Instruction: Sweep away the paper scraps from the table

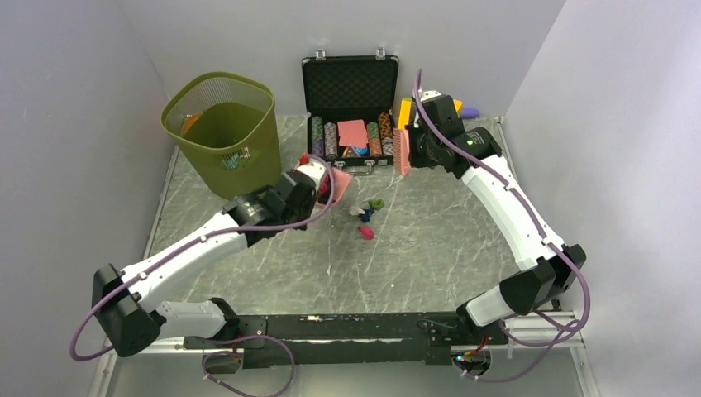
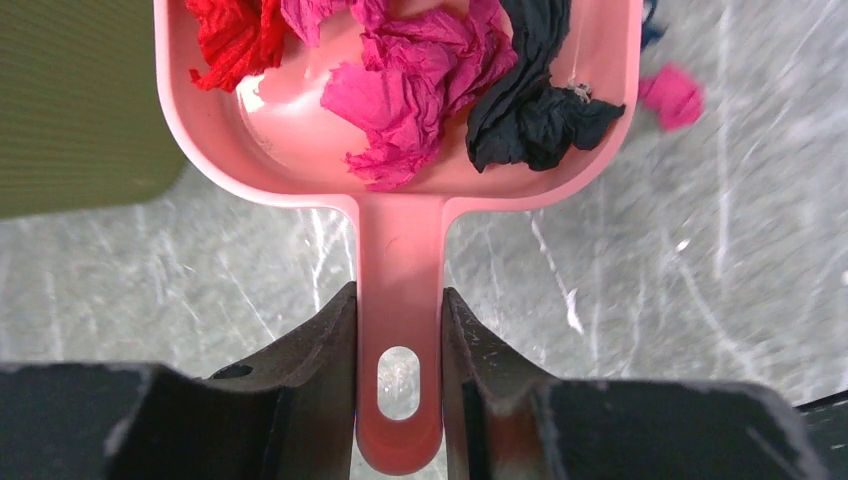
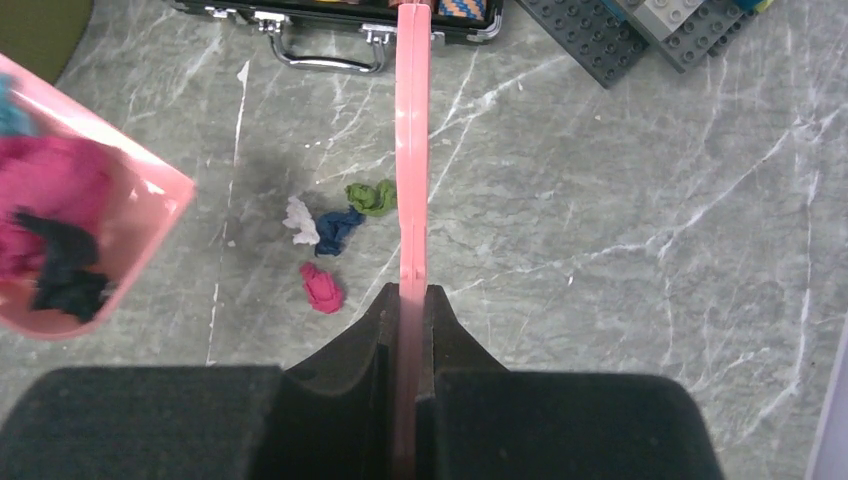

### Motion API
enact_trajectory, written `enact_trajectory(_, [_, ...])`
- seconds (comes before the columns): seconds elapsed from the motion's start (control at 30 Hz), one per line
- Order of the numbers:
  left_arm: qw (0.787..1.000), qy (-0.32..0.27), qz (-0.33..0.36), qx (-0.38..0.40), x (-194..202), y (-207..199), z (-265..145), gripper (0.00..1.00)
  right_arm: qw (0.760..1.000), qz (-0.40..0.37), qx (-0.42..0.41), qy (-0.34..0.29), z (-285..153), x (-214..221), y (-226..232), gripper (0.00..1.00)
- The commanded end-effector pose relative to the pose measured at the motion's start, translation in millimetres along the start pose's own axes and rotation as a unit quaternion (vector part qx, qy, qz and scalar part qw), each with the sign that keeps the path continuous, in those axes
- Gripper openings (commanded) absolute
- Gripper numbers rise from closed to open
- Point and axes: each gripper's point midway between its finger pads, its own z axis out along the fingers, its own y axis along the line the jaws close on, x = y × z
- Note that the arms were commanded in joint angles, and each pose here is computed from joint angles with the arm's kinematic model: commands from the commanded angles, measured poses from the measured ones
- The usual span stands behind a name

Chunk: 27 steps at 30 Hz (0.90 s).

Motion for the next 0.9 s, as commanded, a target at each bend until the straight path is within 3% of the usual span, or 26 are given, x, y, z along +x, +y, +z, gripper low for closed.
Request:
enact_trajectory(0.0, [0.998,-0.052,-0.016,-0.018,-58.4,21.4,-46.8,0.00,0.999,0.025,-0.004,-0.031,0.7,-9.1,2.4,0.00])
enact_trajectory(0.33, [0.986,-0.111,-0.112,0.053,-163.7,60.0,-105.2,0.00,0.998,0.037,-0.046,-0.018,3.1,13.1,14.4,0.00])
enact_trajectory(0.47, [0.967,-0.142,-0.177,0.117,-198.0,82.3,-125.9,0.00,0.997,0.042,-0.055,-0.016,0.8,22.1,16.2,0.00])
enact_trajectory(0.57, [0.937,-0.161,-0.244,0.192,-210.8,97.0,-133.5,0.00,0.997,0.047,-0.060,-0.013,-0.3,29.1,16.4,0.00])
enact_trajectory(0.73, [0.854,-0.199,-0.344,0.336,-217.8,118.5,-136.8,0.00,0.997,0.050,-0.065,-0.013,-4.9,34.0,16.3,0.00])
enact_trajectory(0.87, [0.793,-0.204,-0.418,0.394,-205.2,132.8,-133.1,0.00,0.996,0.052,-0.069,-0.016,-8.3,34.8,16.9,0.00])
